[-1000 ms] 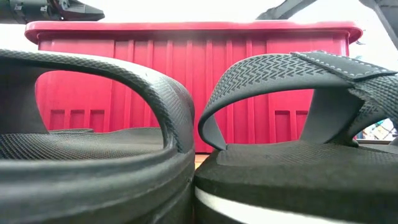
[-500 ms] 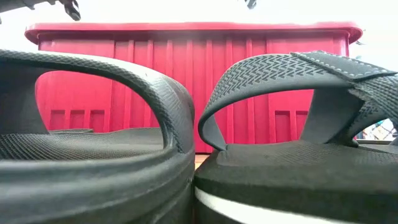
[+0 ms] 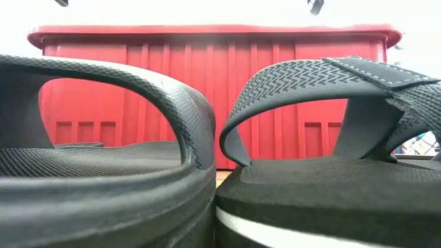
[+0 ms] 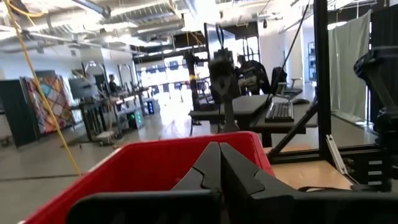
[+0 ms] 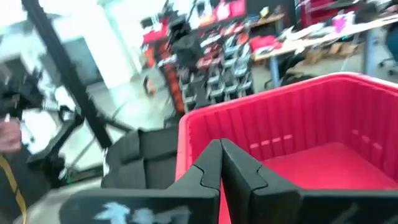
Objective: Pick and place slides into bin
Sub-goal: Put the right flip flop into the bin
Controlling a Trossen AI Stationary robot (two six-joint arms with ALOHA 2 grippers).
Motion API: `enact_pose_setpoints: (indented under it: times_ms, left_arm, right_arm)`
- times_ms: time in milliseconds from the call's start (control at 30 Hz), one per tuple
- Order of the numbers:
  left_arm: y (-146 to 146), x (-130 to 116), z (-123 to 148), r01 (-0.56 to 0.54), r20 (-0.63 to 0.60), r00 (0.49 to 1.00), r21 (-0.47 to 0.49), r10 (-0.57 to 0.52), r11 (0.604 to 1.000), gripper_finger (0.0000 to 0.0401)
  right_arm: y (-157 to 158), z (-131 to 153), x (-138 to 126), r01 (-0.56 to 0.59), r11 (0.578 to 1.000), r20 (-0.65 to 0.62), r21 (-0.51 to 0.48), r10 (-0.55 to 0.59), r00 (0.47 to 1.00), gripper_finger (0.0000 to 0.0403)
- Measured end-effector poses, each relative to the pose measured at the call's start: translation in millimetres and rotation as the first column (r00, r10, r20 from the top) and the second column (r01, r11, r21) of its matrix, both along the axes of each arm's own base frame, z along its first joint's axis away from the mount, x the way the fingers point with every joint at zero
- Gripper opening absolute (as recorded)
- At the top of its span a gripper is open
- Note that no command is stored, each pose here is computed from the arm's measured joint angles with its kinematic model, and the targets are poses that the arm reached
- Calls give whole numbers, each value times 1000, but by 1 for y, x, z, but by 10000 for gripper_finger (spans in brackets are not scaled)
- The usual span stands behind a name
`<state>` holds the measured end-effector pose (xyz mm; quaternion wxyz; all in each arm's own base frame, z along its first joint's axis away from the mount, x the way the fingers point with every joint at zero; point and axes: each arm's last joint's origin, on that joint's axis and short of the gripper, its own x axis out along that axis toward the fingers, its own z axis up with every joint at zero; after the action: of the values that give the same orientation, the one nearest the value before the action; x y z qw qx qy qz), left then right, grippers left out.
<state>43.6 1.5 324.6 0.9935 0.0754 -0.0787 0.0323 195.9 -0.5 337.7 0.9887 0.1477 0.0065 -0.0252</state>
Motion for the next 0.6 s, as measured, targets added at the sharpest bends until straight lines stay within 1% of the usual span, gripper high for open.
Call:
enact_pose_setpoints:
  times_ms: [67, 167, 300, 367, 500, 600]
  left_arm:
    - [0, -6, -1, -6, 11, 1000, -2, 6, 1000, 0]
    - [0, -17, -5, -4, 20, 1000, -19, 5, 1000, 0]
    - [0, -28, -10, 0, 27, 1000, -38, 1, 999, 0]
    - [0, -29, -11, 2, 17, 1000, -51, -1, 999, 0]
    - [-1, -28, -13, 40, -4, 999, -49, -40, 998, 0]
    - [-1, -28, -15, 41, -25, 999, -52, -42, 998, 0]
  right_arm:
    - [0, -8, -12, 35, 999, 27, 13, -36, 999, 0]
    - [-1, -16, -29, 97, 995, 34, 5, -97, 995, 0]
    - [-3, -15, -49, 146, 989, 85, -23, -143, 986, 0]
    - [-3, -16, -57, 157, 987, 110, -32, -152, 982, 0]
    - [-5, -23, -73, 216, 976, 148, -19, -211, 966, 0]
    - [-6, -30, -83, 249, 968, 166, -8, -244, 955, 0]
